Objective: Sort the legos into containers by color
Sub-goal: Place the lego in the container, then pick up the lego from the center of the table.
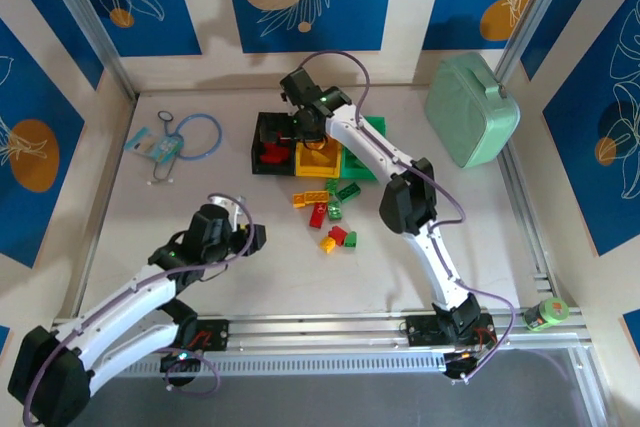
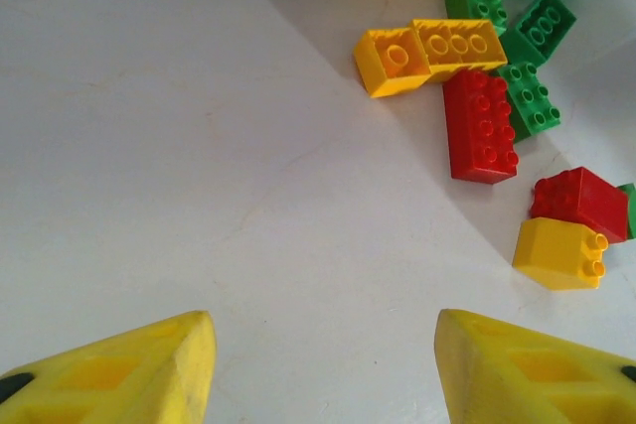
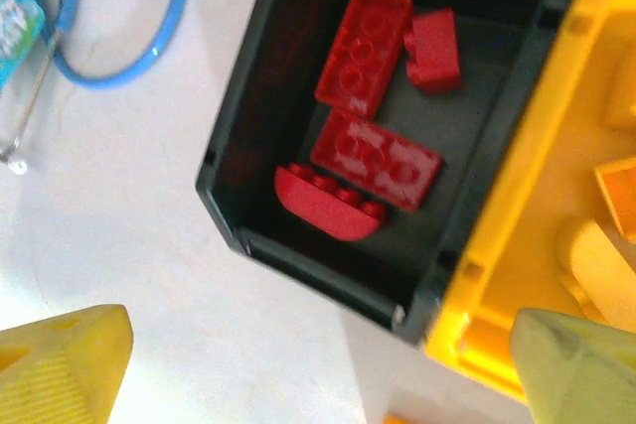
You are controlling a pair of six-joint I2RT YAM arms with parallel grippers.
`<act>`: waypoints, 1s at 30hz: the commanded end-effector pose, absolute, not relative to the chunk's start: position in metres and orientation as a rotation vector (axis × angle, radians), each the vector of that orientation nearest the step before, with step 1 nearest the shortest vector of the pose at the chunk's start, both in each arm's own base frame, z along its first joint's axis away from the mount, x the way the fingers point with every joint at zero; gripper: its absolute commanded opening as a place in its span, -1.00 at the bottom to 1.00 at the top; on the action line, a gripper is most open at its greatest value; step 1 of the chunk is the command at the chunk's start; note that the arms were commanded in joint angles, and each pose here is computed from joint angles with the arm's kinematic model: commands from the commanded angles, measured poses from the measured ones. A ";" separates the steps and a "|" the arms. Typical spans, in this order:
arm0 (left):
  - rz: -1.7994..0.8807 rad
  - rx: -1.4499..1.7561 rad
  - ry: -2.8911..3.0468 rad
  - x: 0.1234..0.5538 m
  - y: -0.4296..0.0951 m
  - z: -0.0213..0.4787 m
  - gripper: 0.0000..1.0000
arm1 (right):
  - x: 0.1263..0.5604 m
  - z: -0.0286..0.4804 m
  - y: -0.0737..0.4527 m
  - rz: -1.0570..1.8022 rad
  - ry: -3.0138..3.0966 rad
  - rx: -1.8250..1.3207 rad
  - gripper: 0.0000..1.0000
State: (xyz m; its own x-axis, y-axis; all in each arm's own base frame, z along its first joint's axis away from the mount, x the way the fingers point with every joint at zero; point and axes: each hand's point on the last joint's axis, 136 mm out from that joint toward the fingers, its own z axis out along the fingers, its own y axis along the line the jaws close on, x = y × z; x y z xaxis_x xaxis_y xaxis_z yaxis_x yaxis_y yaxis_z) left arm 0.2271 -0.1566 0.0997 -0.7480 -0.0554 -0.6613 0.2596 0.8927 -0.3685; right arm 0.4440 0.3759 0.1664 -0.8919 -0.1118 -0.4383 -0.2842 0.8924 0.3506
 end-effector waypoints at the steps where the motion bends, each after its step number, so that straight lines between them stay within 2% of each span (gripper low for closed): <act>1: -0.593 0.160 2.292 0.240 -0.168 0.120 0.23 | 0.428 0.210 0.363 0.565 2.544 -0.323 0.95; 10: -0.597 0.274 2.321 0.256 -0.200 0.120 0.36 | 0.383 0.214 0.298 0.570 2.510 -0.215 0.96; 23: -0.595 0.522 2.427 0.269 -0.284 0.092 0.37 | 0.327 0.159 0.212 0.534 2.582 0.028 0.95; 30: -0.516 0.567 2.505 0.276 -0.303 0.068 0.33 | 0.303 0.134 0.181 0.512 2.619 0.107 0.95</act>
